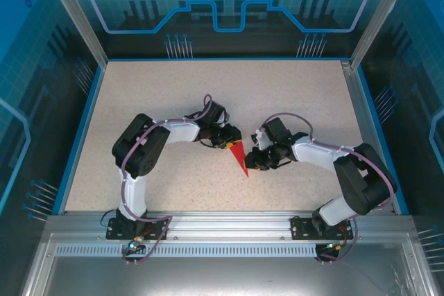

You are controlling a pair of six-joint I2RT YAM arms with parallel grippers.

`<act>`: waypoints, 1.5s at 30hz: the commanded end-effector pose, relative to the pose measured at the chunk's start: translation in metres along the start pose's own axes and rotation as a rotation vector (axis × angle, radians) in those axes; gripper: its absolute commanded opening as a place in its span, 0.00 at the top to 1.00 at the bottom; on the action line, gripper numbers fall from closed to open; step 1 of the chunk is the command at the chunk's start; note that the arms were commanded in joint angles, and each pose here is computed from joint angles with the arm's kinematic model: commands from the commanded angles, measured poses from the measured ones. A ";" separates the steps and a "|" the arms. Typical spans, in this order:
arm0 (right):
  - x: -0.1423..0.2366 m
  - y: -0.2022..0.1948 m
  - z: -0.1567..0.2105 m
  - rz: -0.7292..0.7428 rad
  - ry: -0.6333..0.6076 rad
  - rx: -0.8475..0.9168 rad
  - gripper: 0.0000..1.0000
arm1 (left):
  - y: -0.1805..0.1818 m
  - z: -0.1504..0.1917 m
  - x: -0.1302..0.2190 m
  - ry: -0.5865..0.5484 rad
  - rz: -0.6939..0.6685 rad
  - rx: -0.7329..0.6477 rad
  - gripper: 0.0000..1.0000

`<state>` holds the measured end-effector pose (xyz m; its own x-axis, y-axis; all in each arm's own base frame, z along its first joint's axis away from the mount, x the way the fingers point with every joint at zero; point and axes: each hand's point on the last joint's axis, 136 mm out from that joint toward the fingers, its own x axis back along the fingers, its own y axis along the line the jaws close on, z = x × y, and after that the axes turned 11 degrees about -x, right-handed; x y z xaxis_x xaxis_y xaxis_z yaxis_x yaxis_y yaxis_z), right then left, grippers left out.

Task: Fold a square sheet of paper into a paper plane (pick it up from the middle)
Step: Fifth fold the wing at the center of the table.

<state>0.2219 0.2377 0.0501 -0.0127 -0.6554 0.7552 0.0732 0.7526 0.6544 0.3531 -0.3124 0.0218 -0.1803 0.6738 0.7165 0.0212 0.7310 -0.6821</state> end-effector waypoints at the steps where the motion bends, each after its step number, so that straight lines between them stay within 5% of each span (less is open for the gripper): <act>1: -0.003 0.024 -0.001 -0.041 0.024 0.033 0.81 | 0.048 0.023 -0.012 0.065 -0.149 0.070 0.64; 13: -0.038 -0.032 0.017 0.060 0.102 -0.061 0.82 | 0.047 0.022 -0.011 0.061 -0.149 0.067 0.64; 28: -0.026 -0.053 0.058 0.012 0.155 -0.097 0.81 | 0.050 0.023 -0.011 0.064 -0.158 0.071 0.64; 37: 0.006 -0.012 0.017 -0.068 0.002 -0.038 0.79 | 0.049 0.024 -0.010 0.063 -0.154 0.067 0.64; 45: -0.003 0.009 -0.026 -0.094 -0.045 -0.066 0.79 | 0.047 0.023 -0.011 0.062 -0.148 0.066 0.64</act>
<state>0.2371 0.2424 0.0578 -0.0638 -0.7199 0.6912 0.0906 0.6855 0.7224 0.3534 -0.3122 0.0216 -0.1817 0.6723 0.7176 0.0210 0.7322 -0.6807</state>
